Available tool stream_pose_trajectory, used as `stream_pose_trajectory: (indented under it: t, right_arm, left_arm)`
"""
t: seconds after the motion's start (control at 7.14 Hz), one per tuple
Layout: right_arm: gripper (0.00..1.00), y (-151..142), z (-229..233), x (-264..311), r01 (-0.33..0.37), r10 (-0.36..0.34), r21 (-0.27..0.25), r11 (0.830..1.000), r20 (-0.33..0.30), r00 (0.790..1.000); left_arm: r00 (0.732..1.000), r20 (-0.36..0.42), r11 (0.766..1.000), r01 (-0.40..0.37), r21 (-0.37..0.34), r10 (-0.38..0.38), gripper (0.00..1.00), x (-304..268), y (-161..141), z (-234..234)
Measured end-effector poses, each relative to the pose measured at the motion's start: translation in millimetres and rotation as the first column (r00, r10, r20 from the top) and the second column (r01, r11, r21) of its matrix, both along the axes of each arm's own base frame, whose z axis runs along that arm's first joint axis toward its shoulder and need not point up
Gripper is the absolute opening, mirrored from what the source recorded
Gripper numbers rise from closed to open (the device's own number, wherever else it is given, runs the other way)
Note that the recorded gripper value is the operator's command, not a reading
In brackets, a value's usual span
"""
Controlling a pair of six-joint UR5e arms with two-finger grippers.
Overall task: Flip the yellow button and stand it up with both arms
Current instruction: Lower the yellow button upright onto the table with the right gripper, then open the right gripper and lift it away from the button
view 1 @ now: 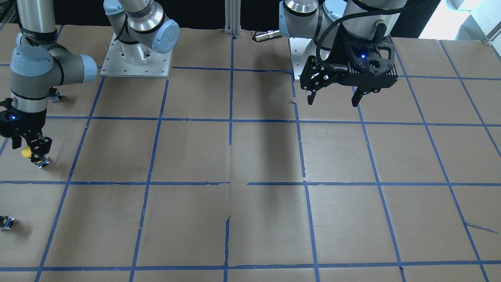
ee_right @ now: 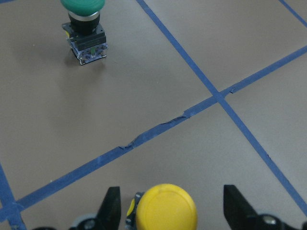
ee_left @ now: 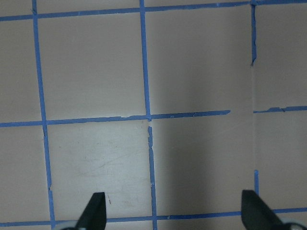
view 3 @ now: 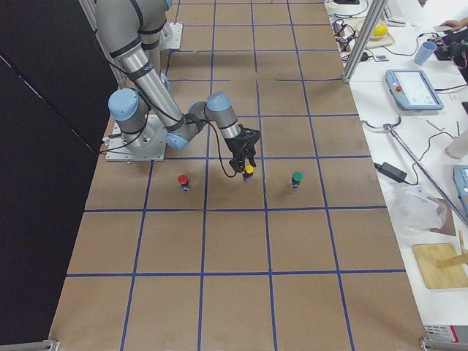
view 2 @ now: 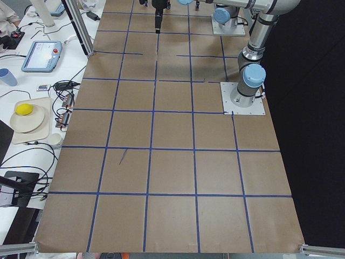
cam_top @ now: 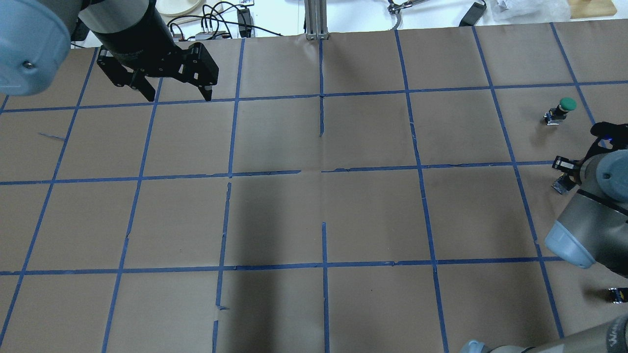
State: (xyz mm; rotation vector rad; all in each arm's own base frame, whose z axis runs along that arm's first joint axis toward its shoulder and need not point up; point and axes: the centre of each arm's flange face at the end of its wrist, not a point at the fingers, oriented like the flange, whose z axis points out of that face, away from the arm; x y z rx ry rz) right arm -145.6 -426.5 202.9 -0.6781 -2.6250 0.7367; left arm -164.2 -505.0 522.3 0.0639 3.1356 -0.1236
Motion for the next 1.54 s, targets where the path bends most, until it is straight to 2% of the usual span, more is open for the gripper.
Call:
stream_pose_trajectory:
  t: [0.28,0.56,0.98,1.54]
  right_arm:
    - [1.00,0.3,-1.2,0.2,0.000,0.000,0.006,1.000,0.006,1.000]
    - [1.00,0.4,-6.3,1.5,-0.008,0.006,0.055,0.998,0.041,0.999]
    - [1.00,-6.7,4.3,-1.3,-0.017,0.013,0.079,0.997,0.052,0.999]
    - [1.00,-11.5,64.7,-0.8,-0.030,-0.001,0.206,0.978,0.147,0.989]
  left_arm:
    - [1.000,-0.015,1.000,0.001,0.004,-0.001,1.00,-1.6,0.7,-1.6]
    - [1.000,-0.024,1.000,0.002,0.006,-0.002,1.00,-2.4,0.6,-2.5]
    - [1.000,-0.025,1.000,0.000,0.004,0.000,1.00,-1.6,-3.8,-2.2]
    - [1.000,-0.025,1.000,-0.001,0.004,0.001,1.00,-1.3,-6.0,-2.6]
